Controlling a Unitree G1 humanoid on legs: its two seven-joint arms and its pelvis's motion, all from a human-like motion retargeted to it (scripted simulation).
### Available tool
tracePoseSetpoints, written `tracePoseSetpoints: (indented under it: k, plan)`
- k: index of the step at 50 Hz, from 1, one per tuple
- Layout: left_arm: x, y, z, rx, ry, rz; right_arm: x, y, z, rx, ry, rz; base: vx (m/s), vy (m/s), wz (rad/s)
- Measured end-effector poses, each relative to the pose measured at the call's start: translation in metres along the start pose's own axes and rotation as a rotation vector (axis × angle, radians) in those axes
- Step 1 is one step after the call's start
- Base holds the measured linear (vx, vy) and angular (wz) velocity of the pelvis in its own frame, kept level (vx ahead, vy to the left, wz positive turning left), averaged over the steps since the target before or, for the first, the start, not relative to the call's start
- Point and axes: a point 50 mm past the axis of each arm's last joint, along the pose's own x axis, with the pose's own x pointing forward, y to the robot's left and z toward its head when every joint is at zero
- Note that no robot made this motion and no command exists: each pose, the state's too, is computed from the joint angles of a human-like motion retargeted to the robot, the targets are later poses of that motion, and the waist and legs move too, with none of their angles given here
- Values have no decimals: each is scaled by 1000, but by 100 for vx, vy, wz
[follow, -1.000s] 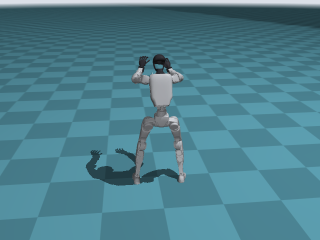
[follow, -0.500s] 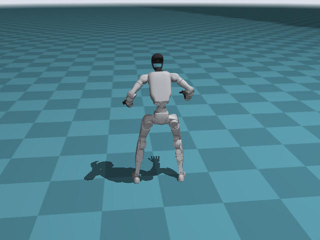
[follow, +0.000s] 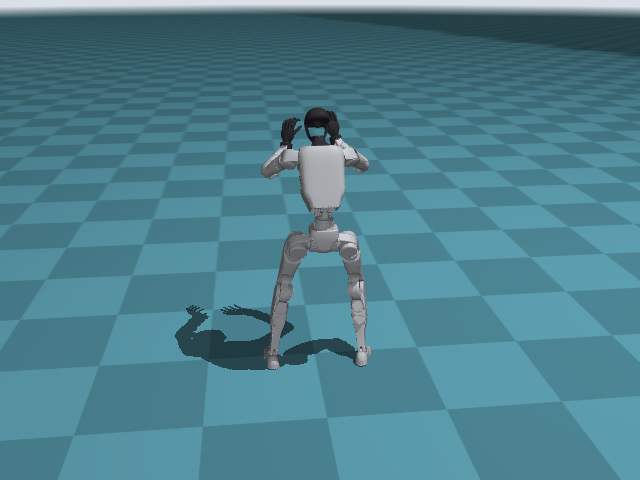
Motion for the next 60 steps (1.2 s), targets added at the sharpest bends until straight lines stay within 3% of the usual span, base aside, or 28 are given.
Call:
tracePoseSetpoints:
  k: [2,4,9,14,19,24,29,35,40,44,53,60]
  plan:
    - [37,-29,-2,129,88,-117,35,26,-3,-23,3,135,-9,-1,2]
    - [52,-31,-13,68,116,-104,37,52,5,83,103,178,0,0,0]
    - [53,-50,-55,180,337,-315,27,95,-8,9,224,451,0,0,0]
    - [-1,-57,-93,216,562,-497,-23,111,-32,-88,349,653,0,0,0]
    - [-97,-49,-110,153,710,-562,-111,101,-48,-38,520,720,0,0,0]
    - [-232,-14,-96,129,885,-662,-235,54,-46,-40,661,838,3,1,-3]
    - [-360,69,-49,195,1145,-748,-352,-41,-17,-90,865,1010,7,2,-2]
    - [-408,181,33,344,1324,-652,-378,-172,23,-168,1010,951,9,2,-1]
    - [-386,232,76,435,1324,-534,-344,-233,37,-187,995,913,2,1,2]
    - [-347,231,65,451,1158,-419,-301,-228,18,-226,780,851,0,0,0]
    - [-189,109,-4,203,405,-45,-163,-109,-20,-162,139,342,-7,0,-4]
    - [-24,27,-18,156,2,34,-28,-12,-12,-144,-100,68,-13,-1,-6]
